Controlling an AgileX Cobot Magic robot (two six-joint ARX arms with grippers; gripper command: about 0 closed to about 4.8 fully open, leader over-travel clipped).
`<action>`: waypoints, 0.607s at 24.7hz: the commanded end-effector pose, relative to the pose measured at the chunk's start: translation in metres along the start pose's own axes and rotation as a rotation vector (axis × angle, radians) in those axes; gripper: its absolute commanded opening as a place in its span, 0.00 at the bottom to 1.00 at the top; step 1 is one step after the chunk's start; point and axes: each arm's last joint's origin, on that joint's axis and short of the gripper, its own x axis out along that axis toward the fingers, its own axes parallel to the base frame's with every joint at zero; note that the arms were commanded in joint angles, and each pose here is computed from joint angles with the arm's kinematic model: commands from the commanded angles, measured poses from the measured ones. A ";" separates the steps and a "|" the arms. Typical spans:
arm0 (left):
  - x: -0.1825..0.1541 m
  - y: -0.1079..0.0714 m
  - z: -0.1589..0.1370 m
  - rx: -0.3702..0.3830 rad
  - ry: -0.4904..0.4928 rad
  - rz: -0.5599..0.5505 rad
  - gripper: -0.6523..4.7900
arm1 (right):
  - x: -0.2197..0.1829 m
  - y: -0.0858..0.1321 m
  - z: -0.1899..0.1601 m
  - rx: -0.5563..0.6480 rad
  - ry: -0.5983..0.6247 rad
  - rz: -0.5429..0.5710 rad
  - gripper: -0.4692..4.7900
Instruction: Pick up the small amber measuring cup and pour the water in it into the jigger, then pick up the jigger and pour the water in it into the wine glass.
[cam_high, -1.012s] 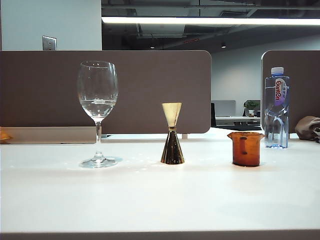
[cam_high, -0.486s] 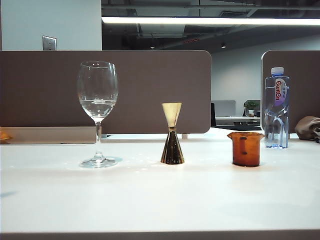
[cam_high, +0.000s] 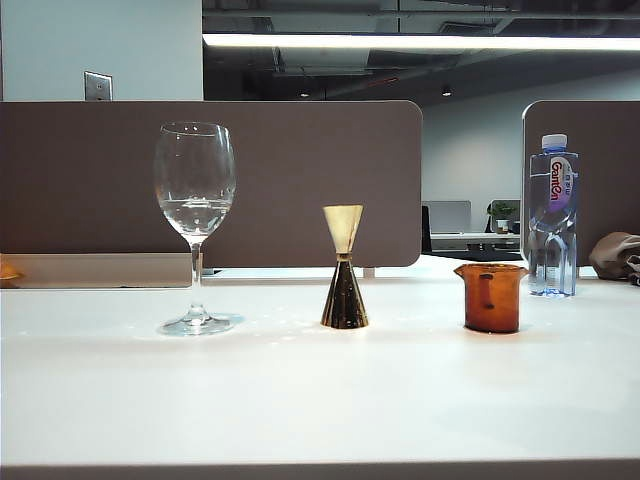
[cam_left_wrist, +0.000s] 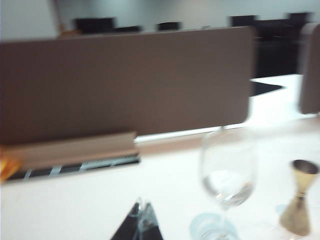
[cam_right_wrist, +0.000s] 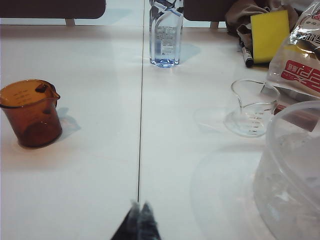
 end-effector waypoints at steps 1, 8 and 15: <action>0.000 0.003 -0.019 -0.092 -0.011 0.074 0.12 | 0.001 0.000 -0.002 0.000 0.005 0.002 0.09; -0.002 0.004 -0.058 -0.121 0.037 0.133 0.12 | 0.001 0.000 -0.002 0.000 0.005 0.002 0.09; 0.000 0.004 -0.086 -0.120 0.111 0.150 0.12 | 0.001 0.000 -0.002 0.000 0.005 0.002 0.09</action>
